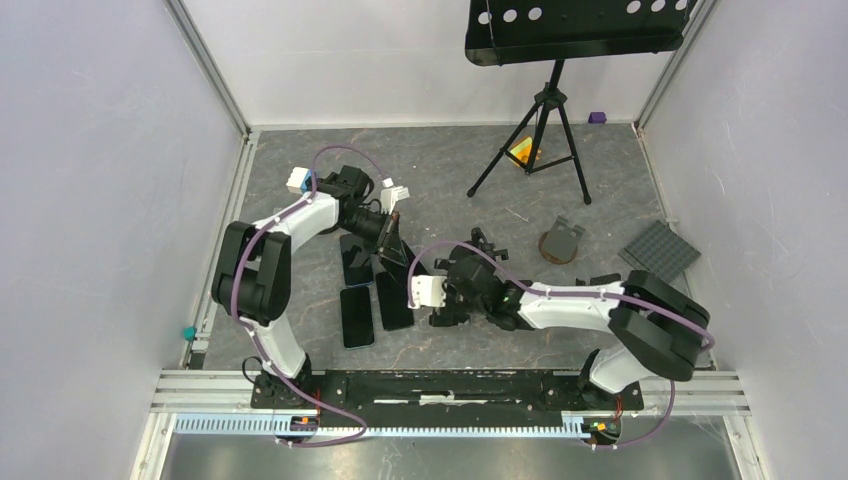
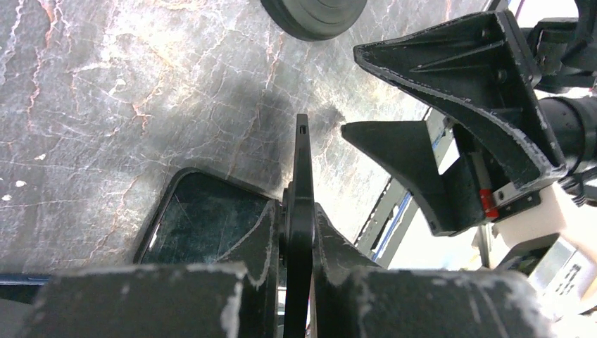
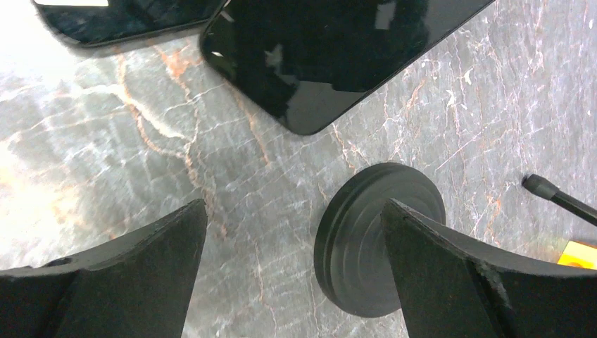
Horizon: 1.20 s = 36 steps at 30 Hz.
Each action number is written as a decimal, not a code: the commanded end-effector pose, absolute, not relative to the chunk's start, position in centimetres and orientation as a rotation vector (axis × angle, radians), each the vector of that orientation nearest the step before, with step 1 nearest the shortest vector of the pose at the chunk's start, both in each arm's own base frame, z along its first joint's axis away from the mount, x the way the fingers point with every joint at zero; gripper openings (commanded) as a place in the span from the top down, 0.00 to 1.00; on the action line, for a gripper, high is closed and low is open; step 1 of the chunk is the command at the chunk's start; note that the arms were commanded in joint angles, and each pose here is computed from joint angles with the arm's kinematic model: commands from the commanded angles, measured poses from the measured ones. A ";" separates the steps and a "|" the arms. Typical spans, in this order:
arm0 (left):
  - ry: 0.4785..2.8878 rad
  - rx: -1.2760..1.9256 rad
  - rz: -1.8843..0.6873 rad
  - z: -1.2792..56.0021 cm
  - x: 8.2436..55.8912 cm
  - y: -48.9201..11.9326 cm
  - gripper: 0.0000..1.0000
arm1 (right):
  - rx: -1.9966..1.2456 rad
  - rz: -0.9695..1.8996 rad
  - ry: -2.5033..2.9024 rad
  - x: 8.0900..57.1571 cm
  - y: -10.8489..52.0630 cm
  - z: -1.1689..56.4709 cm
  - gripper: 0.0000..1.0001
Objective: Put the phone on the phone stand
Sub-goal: Pick up the phone at the center of the board.
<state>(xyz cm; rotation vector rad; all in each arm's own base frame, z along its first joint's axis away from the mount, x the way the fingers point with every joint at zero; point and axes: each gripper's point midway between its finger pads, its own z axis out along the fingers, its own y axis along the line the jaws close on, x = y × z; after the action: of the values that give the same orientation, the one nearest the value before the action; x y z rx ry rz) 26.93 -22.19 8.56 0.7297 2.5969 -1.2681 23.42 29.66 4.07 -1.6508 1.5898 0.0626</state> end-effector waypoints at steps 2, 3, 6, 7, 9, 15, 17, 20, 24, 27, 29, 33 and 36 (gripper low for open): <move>2.379 0.937 -1.224 13.2 27.5 -22.7 0.98 | -1.718 0.226 1.497 21.2 29.7 7.4 0.02; 2.352 0.960 -1.215 13.9 27.4 -22.7 0.98 | -1.734 0.258 1.475 20.8 29.7 8.2 0.02; 2.270 1.045 -1.189 16.2 26.9 -22.9 0.98 | -1.779 0.323 1.393 19.5 29.5 11.2 0.02; 2.249 1.084 -1.177 16.9 26.4 -23.1 0.98 | -1.806 0.343 1.362 19.0 29.3 12.1 0.02; 2.201 1.147 -1.143 18.5 25.7 -23.5 0.98 | -1.806 0.361 1.319 18.5 28.9 14.5 0.02; 2.094 1.368 -0.978 21.8 22.2 -24.9 0.98 | -1.696 0.399 1.235 18.6 26.6 21.5 0.02; 2.059 1.395 -0.956 22.7 21.8 -25.1 0.98 | -1.667 0.395 1.226 18.7 25.7 23.1 0.02; 2.012 1.445 -0.964 23.9 20.9 -25.3 0.98 | -1.604 0.352 1.256 19.5 24.2 24.6 0.02; 1.945 1.497 -0.964 25.1 19.5 -26.0 0.98 | -1.546 0.218 1.331 21.5 21.0 24.6 0.02; 1.928 1.504 -0.975 25.6 18.8 -26.2 0.98 | -1.552 0.127 1.396 22.5 18.8 23.8 0.02; 1.919 1.504 -0.983 25.9 18.5 -26.2 0.98 | -1.563 0.076 1.440 23.1 17.5 23.3 0.02; 1.909 1.482 -0.991 25.8 18.3 -26.3 0.98 | -1.593 -0.030 1.507 24.5 15.7 22.4 0.02; 1.902 1.480 -0.993 25.8 18.2 -26.3 0.98 | -1.636 -0.050 1.536 25.3 15.7 21.6 0.02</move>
<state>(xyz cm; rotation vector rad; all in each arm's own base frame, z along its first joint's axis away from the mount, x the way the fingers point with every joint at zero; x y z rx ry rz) 18.39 -25.89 23.72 1.4898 2.0146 -0.9847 23.98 16.42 20.87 -1.5865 1.5282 0.0395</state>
